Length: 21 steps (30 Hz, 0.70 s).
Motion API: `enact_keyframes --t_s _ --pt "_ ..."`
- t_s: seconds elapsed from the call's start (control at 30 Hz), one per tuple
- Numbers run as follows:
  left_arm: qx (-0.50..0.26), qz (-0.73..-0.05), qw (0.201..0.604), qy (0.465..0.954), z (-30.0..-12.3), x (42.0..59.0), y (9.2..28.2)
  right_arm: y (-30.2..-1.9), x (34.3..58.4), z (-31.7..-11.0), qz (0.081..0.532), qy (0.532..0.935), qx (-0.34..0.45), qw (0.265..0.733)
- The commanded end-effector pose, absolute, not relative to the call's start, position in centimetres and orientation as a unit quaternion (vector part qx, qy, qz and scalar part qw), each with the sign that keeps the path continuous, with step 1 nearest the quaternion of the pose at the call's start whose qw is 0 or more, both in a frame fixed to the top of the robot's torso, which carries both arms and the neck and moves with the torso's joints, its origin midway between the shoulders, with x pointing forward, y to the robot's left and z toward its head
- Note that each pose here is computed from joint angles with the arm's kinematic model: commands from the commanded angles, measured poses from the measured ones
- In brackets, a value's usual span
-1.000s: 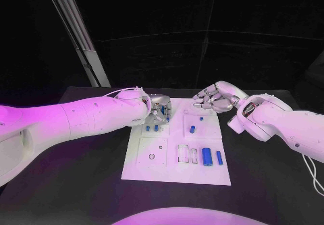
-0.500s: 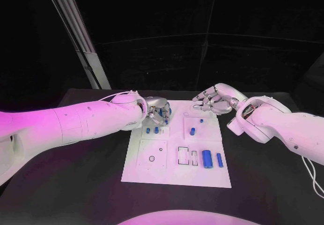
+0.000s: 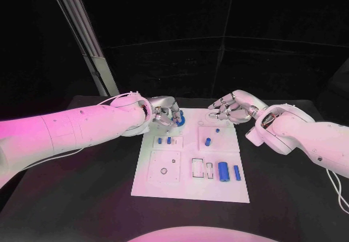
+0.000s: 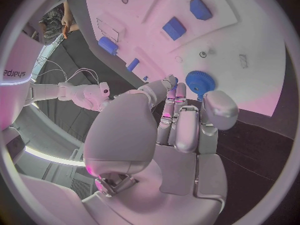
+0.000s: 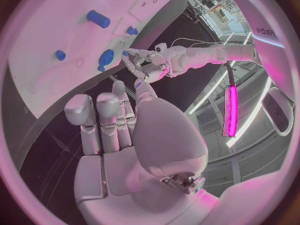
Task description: Assemble the parts on the task board
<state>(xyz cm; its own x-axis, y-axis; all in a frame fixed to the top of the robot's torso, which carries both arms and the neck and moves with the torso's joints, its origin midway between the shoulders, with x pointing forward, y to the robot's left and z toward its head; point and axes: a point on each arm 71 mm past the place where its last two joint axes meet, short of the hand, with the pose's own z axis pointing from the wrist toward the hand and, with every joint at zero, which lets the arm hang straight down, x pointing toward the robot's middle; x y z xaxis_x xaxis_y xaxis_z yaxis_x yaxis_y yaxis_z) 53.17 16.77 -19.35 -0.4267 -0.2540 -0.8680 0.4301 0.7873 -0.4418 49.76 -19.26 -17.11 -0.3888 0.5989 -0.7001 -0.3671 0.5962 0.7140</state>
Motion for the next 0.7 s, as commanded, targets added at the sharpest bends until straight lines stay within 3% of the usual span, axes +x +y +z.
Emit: enact_keyframes --t_s 0.03,0.33,0.7 --pt "0.045 -0.334 0.522 0.784 -19.2 53.0 17.2 -19.3 49.7 -16.9 0.445 0.703 0.079 0.549" --pt "0.044 -0.306 0.500 0.809 -19.6 52.6 19.5 -19.5 49.7 -16.9 0.443 0.704 0.080 0.550" --pt "0.048 -0.281 0.501 0.817 -20.1 53.2 19.9 -19.4 49.7 -16.9 0.444 0.702 0.080 0.551"
